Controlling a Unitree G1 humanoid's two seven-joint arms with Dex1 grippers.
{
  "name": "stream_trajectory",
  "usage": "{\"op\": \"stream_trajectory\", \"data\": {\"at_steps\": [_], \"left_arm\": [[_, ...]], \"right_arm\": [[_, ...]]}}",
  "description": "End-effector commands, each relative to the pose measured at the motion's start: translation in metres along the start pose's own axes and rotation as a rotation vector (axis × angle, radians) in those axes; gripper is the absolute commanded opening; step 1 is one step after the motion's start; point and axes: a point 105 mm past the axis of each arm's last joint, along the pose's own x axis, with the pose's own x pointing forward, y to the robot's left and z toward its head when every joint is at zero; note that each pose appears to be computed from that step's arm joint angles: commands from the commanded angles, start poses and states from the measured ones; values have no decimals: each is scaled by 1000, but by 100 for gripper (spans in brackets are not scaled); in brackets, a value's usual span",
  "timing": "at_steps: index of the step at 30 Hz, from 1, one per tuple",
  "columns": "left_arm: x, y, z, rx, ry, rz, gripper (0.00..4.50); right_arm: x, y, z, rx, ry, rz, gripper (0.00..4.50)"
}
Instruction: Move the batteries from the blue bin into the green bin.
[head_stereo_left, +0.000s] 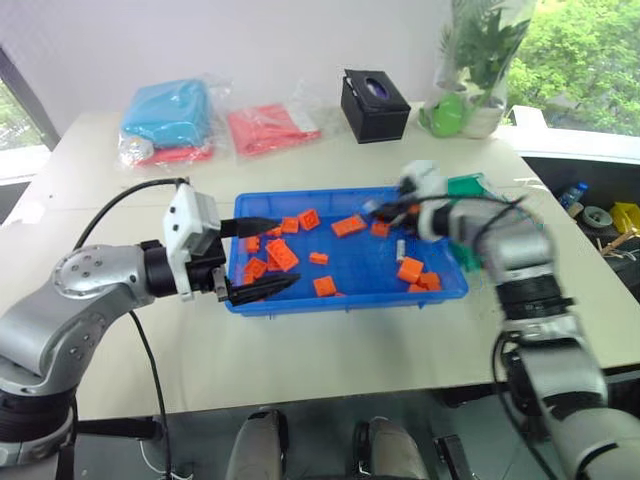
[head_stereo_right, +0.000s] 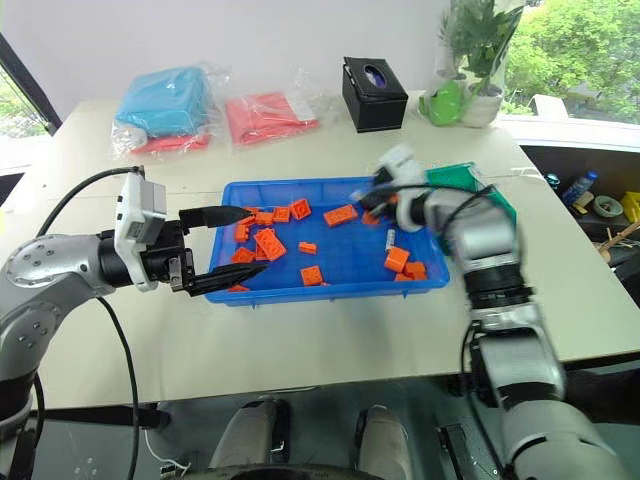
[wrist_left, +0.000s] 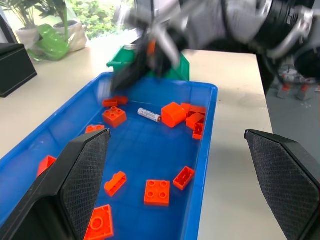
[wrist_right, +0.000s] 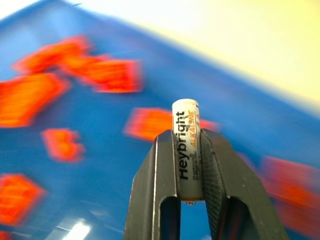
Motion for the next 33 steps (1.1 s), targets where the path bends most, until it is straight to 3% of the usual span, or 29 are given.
{"op": "stream_trajectory", "data": {"at_steps": [1, 5, 6, 10, 14, 16, 23, 33], "left_arm": [[3, -1, 5, 29, -23, -20, 450], [8, 0, 7, 31, -33, -39, 450], [9, 1, 8, 33, -34, -44, 450], [11, 3, 9, 38, -35, -54, 450], [11, 3, 11, 44, -35, -53, 450], [9, 3, 10, 44, -31, -46, 450], [7, -2, 7, 41, -26, -37, 450], [7, -1, 8, 49, -34, -17, 450]], "right_arm": [[-28, -40, 3, 20, -10, -157, 7], [-39, -58, -16, 80, 39, -214, 7], [-37, -57, -19, 88, 43, -212, 115], [-31, -53, -18, 77, 30, -203, 308], [-33, -45, -4, 79, -6, -196, 308], [-28, -21, 0, 124, -6, -145, 308], [-9, 45, -28, 329, 137, -95, 308], [19, 51, -46, 304, 236, -111, 308]]}}
